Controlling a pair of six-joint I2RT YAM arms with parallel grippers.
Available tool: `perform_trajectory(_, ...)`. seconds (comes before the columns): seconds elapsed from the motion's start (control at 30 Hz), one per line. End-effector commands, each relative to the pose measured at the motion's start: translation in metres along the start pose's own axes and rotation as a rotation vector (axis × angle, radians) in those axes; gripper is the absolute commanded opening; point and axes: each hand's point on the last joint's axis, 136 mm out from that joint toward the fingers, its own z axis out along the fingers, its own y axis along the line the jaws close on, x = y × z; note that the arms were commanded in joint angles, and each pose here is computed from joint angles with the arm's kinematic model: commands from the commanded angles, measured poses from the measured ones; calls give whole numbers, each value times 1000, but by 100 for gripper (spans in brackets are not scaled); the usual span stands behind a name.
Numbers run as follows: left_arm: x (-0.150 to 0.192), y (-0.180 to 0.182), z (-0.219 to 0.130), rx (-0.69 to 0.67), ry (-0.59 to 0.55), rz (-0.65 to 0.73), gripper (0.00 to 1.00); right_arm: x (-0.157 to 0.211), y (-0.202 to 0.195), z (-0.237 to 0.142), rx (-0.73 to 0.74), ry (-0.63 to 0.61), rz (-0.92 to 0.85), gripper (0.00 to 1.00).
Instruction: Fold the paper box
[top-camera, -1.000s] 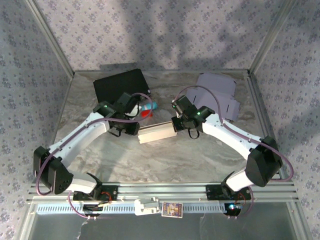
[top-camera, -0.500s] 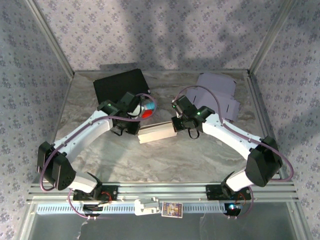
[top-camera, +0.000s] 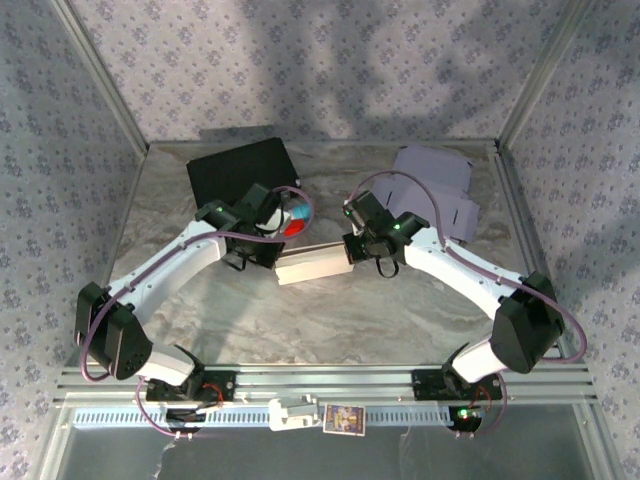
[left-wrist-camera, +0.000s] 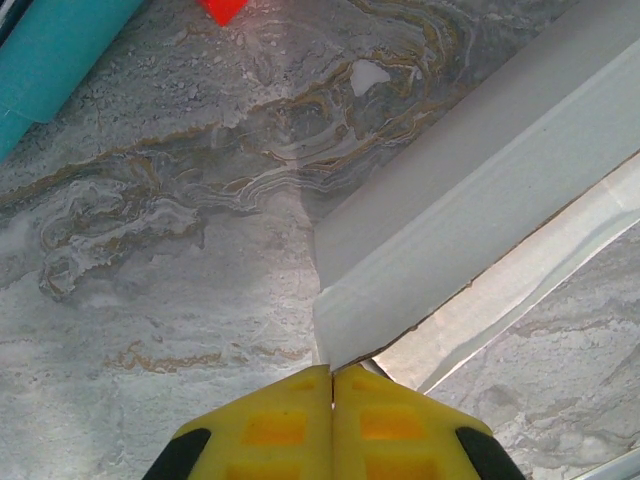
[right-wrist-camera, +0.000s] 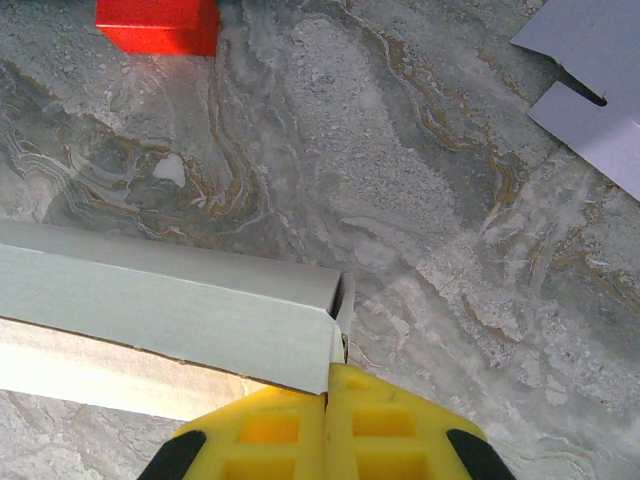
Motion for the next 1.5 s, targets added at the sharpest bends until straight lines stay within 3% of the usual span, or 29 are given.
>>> perform_trajectory(0.0,1,-5,0,17,9,4,0,24,-4,8,32,105,-4,0)
perform_trajectory(0.27,6,-13,-5,53,45,-75,0,13,-4,4,40,84,7,0)
perform_trajectory(0.87,4,-21,-3,156,130,-416,0,16,-1,6,37,94,15,0)
perform_trajectory(1.47,-3,-26,-5,258,164,-561,0,14,2,8,37,103,14,0)
